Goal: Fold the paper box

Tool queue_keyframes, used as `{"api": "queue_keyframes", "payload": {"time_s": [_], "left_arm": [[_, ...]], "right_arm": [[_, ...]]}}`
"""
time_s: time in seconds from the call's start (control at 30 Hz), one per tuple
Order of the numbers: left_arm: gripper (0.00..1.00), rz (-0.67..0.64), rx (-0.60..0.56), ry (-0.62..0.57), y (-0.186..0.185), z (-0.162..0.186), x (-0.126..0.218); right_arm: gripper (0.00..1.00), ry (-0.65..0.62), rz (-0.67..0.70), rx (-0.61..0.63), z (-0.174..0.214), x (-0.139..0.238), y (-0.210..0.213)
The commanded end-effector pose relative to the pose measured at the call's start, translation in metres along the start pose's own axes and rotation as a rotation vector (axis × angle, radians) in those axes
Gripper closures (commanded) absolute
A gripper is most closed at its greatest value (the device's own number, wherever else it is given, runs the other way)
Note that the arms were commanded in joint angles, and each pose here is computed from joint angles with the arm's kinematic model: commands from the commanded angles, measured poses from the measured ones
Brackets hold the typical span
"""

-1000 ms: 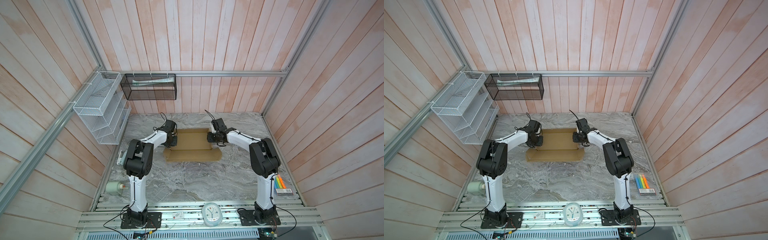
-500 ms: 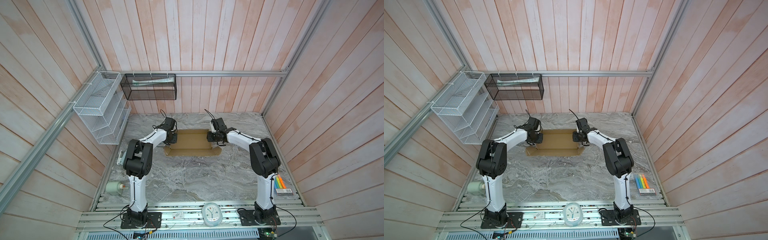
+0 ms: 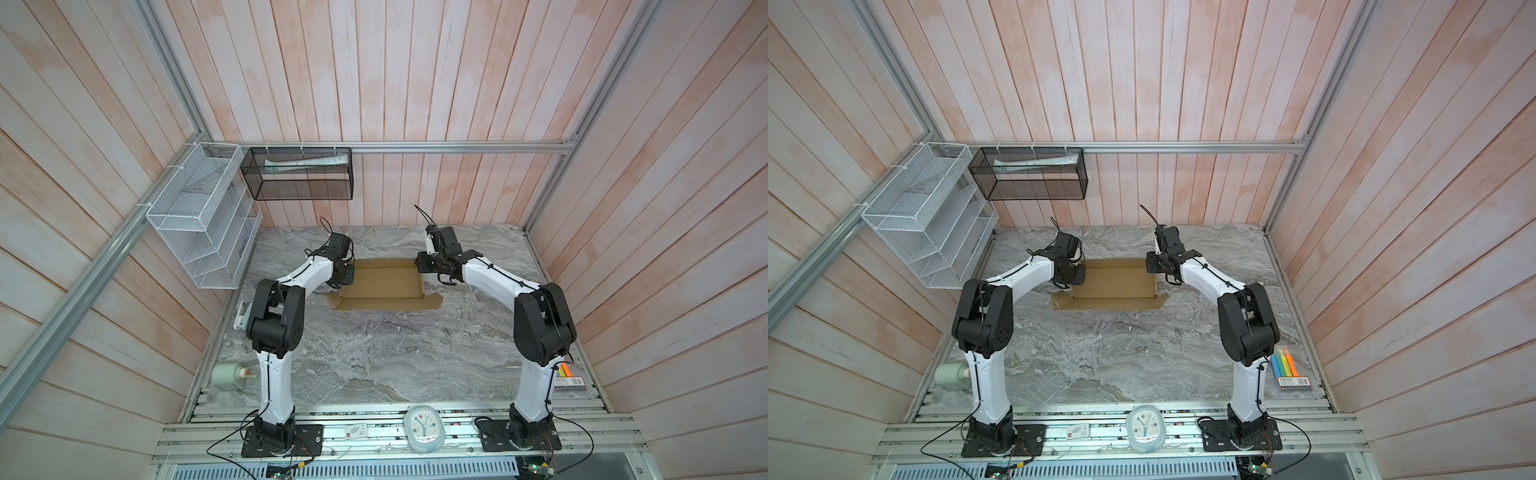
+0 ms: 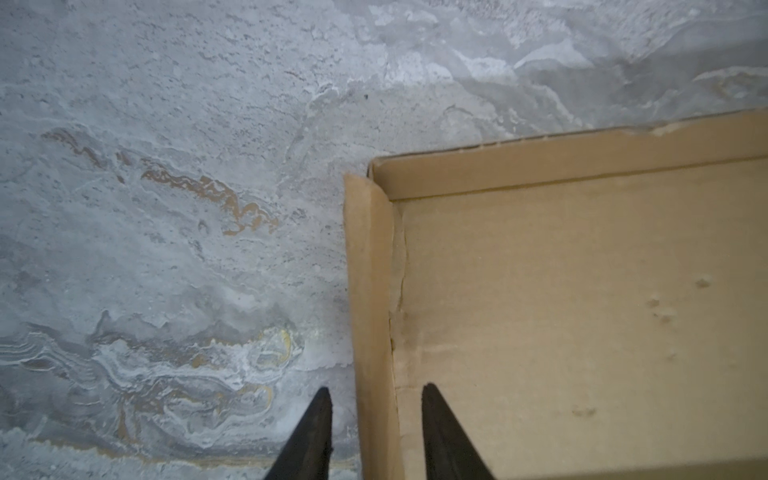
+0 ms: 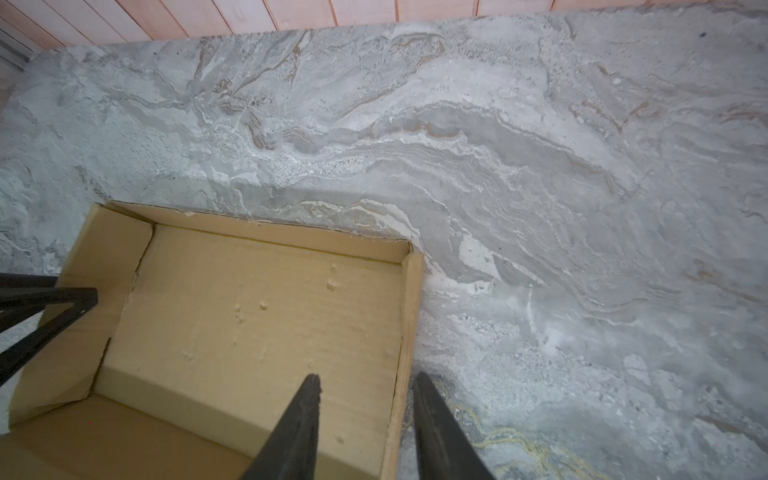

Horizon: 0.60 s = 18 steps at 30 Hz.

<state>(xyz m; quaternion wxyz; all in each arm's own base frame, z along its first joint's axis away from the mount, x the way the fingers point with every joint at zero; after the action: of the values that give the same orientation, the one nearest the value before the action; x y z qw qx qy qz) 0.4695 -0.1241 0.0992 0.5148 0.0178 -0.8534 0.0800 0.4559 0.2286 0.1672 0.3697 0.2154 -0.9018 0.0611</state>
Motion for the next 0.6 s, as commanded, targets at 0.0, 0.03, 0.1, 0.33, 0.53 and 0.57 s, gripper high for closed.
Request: {"api": "queue_keyframes", "payload": {"time_s": [0.0,0.03,0.1,0.33,0.53,0.57], "left_arm": [[0.61,0.018,0.001,-0.094,-0.004,-0.029,0.035],[0.61,0.022,0.002,-0.109,-0.005,-0.033,0.040],[0.60,0.032,0.003,-0.136,-0.007,-0.041,0.052],[0.60,0.073,0.015,-0.214,-0.013,-0.060,0.093],[0.61,0.110,0.038,-0.274,-0.013,-0.066,0.133],[0.60,0.117,0.043,-0.285,-0.013,-0.066,0.142]], "right_arm": [[0.61,-0.036,-0.026,0.027,-0.007,0.011,0.006],[0.61,-0.040,-0.030,0.028,-0.008,0.012,0.007],[0.61,-0.048,-0.042,0.031,-0.009,0.014,0.008],[0.61,-0.072,-0.082,0.030,-0.009,0.016,0.014],[0.61,-0.088,-0.106,0.032,-0.010,0.019,0.017],[0.61,-0.092,-0.108,0.034,-0.010,0.019,0.017]]}}
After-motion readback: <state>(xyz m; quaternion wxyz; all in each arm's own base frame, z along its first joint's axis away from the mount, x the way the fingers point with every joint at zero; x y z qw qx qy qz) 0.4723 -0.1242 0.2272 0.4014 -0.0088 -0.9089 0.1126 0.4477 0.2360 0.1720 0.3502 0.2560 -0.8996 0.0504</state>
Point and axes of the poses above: each gripper's point midway between its finger pads, its own x axis back along the fingers, its own y axis along the line the jaws close on, z = x × y, the point moved 4 cm from there along x, back along the fingers, and after that the axes turned 15 degrees about x, right-handed, at the moved point
